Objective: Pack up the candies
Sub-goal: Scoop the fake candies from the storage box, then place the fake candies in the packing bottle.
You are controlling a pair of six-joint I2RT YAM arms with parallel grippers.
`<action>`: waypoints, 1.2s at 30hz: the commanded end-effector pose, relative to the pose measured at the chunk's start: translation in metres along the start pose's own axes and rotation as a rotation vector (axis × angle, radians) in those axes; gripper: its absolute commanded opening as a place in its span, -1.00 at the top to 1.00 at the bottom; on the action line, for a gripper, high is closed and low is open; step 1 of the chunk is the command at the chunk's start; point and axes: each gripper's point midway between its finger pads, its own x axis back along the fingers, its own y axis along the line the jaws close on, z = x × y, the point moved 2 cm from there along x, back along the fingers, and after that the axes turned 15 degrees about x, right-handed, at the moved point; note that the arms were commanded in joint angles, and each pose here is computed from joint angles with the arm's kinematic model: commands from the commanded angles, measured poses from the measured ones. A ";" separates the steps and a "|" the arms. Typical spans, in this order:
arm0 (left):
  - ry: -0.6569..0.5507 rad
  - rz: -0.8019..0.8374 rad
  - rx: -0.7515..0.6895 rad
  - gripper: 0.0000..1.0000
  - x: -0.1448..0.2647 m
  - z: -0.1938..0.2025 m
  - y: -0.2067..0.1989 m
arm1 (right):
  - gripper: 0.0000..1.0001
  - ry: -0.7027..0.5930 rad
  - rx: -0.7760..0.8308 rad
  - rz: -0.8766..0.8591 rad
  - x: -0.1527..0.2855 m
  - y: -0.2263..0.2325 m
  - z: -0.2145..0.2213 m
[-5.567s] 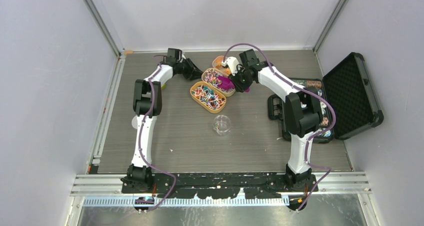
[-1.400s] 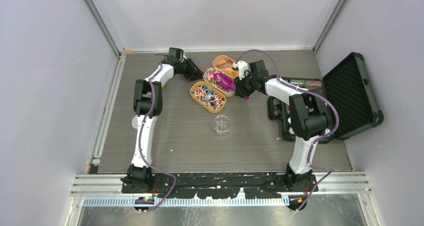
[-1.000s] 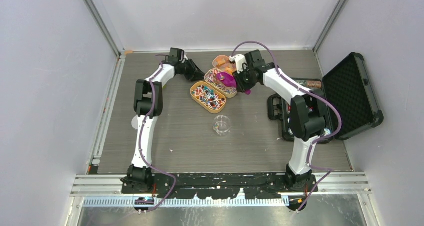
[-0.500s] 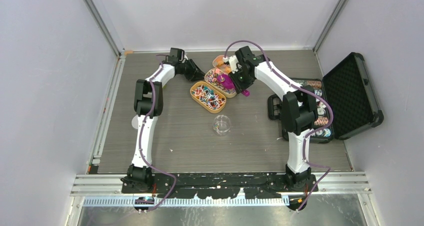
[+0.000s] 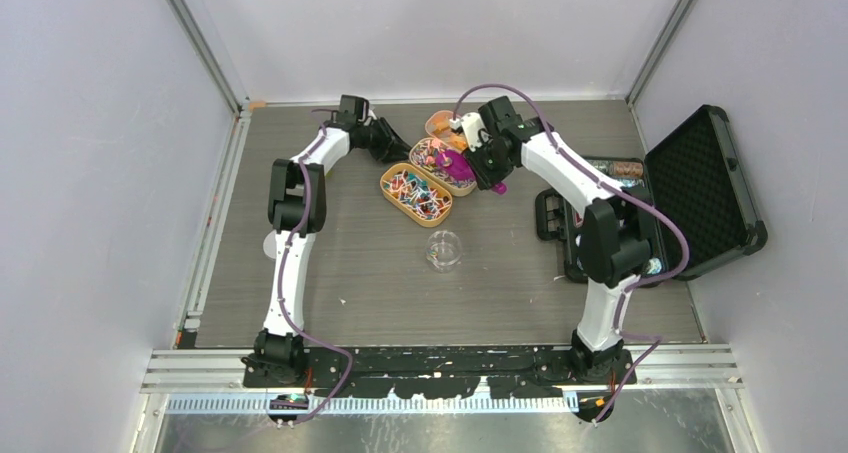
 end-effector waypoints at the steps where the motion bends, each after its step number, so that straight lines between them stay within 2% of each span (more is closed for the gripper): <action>1: -0.010 0.089 -0.090 0.36 0.037 0.008 -0.057 | 0.99 -0.208 0.077 0.083 0.043 -0.006 -0.031; 5: -0.033 0.099 -0.120 0.30 0.056 0.008 -0.071 | 0.99 -0.214 0.103 0.097 0.058 -0.003 -0.026; 12: -0.073 0.046 -0.194 -0.02 0.094 0.020 -0.083 | 0.99 -0.309 0.254 0.087 0.095 0.018 -0.014; 15: -0.075 0.012 -0.226 -0.36 0.111 0.032 -0.080 | 0.99 -0.346 0.346 0.085 0.110 0.032 -0.006; 19: -0.094 -0.030 -0.269 -0.54 0.135 0.045 -0.074 | 0.99 -0.338 0.466 0.071 0.122 0.056 0.010; 21: -0.091 -0.038 -0.289 -0.96 0.149 0.055 -0.076 | 0.99 -0.306 0.512 0.073 0.127 0.065 0.019; 28: -0.137 -0.158 -0.356 -0.99 0.197 0.077 -0.056 | 0.99 -0.177 0.633 0.105 0.141 0.090 0.048; 36: -0.162 -0.206 -0.294 -0.99 0.237 0.094 -0.011 | 0.99 -0.025 0.761 0.175 0.149 0.102 0.069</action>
